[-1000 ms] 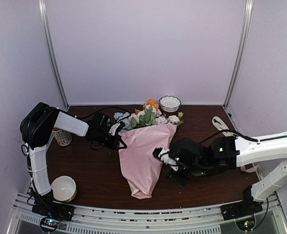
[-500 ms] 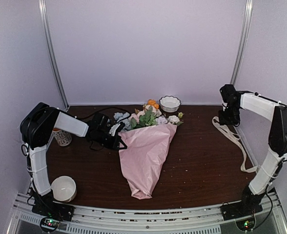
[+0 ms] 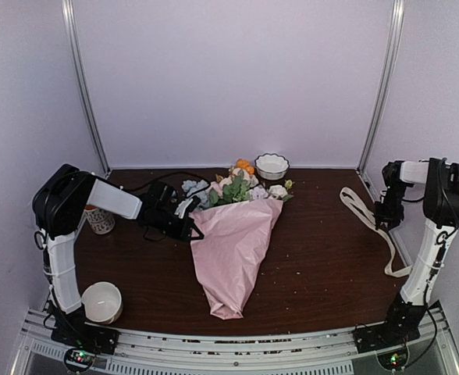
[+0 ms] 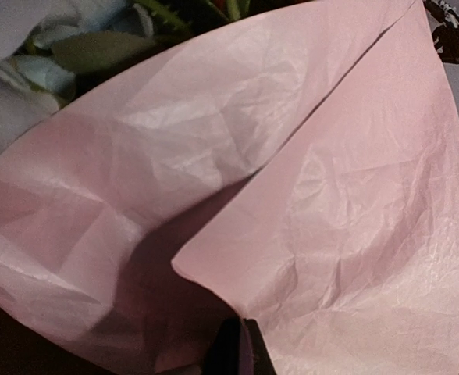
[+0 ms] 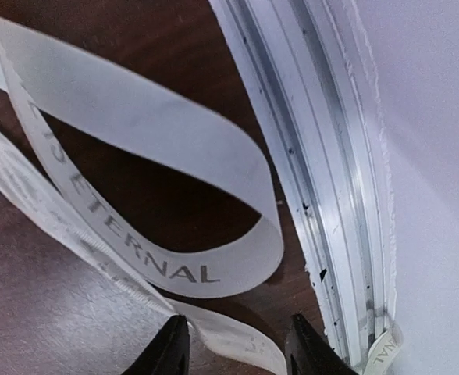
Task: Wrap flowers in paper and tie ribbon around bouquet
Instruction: Pick up the ribbon from the corner of the board.
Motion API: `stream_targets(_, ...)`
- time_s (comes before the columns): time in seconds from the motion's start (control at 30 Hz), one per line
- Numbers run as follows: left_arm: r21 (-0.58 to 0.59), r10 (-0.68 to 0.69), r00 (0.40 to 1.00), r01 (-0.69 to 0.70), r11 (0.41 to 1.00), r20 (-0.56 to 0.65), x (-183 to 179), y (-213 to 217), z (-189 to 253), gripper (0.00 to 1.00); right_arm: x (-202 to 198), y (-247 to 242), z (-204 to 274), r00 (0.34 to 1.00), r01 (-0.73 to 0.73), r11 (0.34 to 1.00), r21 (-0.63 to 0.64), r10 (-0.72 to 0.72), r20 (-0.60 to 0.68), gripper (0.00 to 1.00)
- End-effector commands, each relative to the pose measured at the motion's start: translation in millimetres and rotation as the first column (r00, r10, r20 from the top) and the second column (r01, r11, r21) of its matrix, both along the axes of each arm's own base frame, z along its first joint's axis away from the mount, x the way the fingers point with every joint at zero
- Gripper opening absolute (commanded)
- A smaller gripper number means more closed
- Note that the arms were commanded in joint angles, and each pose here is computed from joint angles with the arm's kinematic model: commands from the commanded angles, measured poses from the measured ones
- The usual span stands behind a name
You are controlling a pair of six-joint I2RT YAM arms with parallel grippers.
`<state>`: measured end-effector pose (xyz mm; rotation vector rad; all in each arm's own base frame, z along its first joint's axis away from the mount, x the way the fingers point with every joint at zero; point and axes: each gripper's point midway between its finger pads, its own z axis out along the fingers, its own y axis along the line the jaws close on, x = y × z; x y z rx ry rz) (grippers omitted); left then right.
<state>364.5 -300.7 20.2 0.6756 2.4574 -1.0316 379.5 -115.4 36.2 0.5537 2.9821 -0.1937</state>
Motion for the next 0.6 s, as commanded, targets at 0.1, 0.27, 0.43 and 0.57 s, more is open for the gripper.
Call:
stream_targets(0.1,-0.011,-0.017,0.999,0.016,1.000,-0.044,-2,-3,-12,0.00,-31,8,-7,0.998,-0.014,0.999,0.050,0.017,-0.060,0.35)
stream_targets(0.27,-0.011,-0.020,0.999,0.020,1.000,-0.044,-3,-3,-12,0.00,-43,15,-6,0.998,-0.018,0.997,0.071,0.023,-0.065,0.35)
stream_targets(0.43,-0.014,-0.022,0.999,0.022,1.000,-0.044,-3,-3,-11,0.00,-53,20,-3,0.997,-0.028,0.996,0.087,0.035,-0.069,0.28)
stream_targets(0.57,-0.019,-0.023,0.999,0.022,1.000,-0.044,-3,-4,-10,0.00,-59,36,-14,0.995,-0.042,0.984,0.173,0.057,-0.081,0.00)
